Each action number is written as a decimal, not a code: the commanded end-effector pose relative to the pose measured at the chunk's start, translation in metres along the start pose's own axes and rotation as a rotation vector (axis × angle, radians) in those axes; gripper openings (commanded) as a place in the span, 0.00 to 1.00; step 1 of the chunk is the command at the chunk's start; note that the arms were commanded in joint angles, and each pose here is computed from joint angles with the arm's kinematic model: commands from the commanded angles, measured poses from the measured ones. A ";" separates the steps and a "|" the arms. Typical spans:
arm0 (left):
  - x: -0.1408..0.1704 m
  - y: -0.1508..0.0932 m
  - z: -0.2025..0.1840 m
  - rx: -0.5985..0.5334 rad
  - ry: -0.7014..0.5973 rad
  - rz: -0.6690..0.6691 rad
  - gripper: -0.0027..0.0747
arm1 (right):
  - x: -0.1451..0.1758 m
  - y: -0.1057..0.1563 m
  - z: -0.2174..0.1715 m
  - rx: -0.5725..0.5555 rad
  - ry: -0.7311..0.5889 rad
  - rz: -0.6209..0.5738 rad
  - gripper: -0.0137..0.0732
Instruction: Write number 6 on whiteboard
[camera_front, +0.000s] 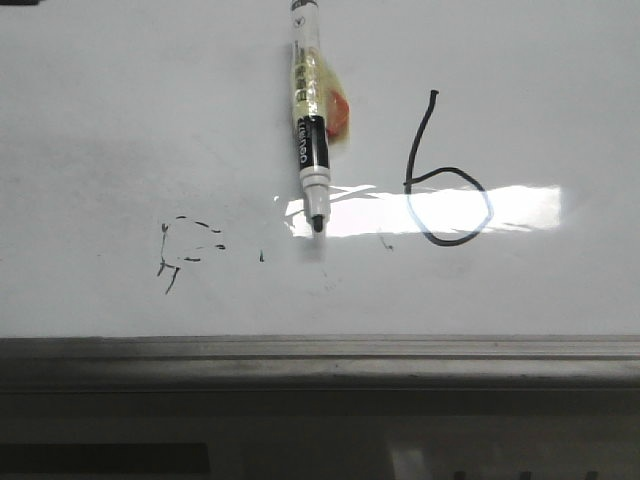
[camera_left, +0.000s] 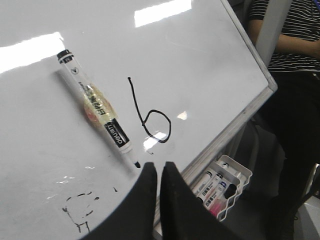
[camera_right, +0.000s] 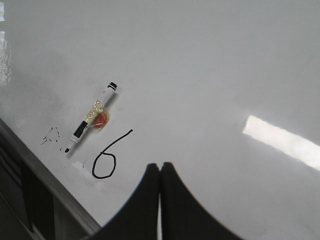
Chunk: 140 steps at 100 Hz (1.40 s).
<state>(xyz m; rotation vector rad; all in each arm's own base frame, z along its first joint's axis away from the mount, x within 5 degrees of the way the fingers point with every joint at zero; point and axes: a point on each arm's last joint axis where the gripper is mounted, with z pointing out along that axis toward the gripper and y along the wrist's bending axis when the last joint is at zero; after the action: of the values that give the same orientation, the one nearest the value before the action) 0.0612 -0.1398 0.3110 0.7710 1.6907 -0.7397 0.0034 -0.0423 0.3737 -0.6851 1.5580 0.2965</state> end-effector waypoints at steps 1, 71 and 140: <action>-0.008 -0.001 -0.003 0.012 -0.045 0.032 0.01 | -0.013 -0.002 -0.001 0.020 -0.071 -0.009 0.08; 0.014 0.042 -0.022 -0.142 -0.305 0.265 0.01 | -0.013 -0.002 -0.001 0.020 -0.071 -0.009 0.08; 0.128 0.075 -0.069 -0.524 -0.201 -0.065 0.01 | -0.013 -0.002 -0.001 0.020 -0.071 -0.009 0.08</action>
<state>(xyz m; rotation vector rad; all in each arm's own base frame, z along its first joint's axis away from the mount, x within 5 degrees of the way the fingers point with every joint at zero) 0.0555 -0.0259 0.2085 0.3392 1.5284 -0.3413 0.0034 -0.0423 0.3735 -0.6857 1.5599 0.2969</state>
